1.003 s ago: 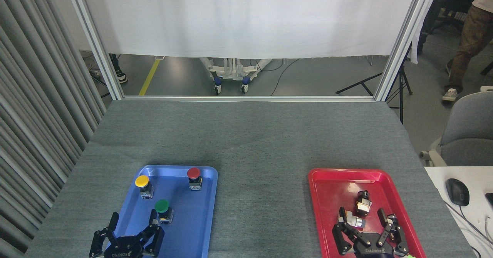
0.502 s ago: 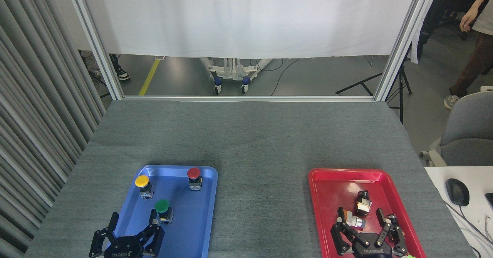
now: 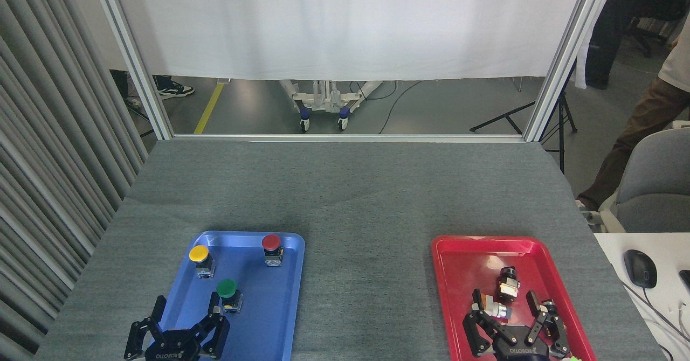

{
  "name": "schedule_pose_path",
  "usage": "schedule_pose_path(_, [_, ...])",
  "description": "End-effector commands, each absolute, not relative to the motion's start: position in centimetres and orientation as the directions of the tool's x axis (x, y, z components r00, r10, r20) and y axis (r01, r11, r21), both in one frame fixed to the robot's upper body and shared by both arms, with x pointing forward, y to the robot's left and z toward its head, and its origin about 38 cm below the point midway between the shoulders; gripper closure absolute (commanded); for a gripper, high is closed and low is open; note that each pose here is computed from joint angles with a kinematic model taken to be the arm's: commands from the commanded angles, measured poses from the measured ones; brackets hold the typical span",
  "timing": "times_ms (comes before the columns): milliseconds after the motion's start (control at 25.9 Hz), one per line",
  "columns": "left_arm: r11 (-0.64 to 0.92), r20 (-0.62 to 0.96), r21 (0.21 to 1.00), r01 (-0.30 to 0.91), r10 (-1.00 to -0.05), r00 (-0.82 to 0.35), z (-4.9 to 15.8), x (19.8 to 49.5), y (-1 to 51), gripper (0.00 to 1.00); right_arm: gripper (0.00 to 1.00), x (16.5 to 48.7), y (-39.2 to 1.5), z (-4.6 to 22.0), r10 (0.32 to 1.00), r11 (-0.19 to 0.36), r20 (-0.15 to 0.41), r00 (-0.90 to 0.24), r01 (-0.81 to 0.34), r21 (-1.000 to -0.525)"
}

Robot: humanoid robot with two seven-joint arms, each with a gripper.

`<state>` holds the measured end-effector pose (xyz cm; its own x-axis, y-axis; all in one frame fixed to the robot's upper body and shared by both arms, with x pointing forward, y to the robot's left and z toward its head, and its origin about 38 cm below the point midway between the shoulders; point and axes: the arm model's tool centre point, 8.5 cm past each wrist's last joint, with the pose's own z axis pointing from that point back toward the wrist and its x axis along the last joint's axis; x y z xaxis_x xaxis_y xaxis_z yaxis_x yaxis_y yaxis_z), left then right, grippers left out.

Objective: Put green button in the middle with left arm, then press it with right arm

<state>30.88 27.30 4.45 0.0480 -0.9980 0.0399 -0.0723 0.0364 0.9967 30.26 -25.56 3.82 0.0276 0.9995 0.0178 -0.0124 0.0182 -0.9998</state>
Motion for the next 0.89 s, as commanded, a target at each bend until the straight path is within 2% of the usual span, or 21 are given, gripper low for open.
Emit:
schedule_pose_path(0, [0.036, 0.040, 0.997, -0.073, -0.998, 0.044, 4.48, 30.86, 27.28, 0.00, 0.00, 30.21, -25.55, 3.69, 0.999, 0.021, 0.021, 0.030, -0.016, -1.000])
schedule_pose_path(849, [0.032, 0.034, 0.997, -0.066, -0.999, 0.038, 4.35, 30.94, 27.30, 0.01, 0.00, 30.34, -25.17, 4.03, 1.000, 0.027, 0.027, 0.008, 0.004, -1.000])
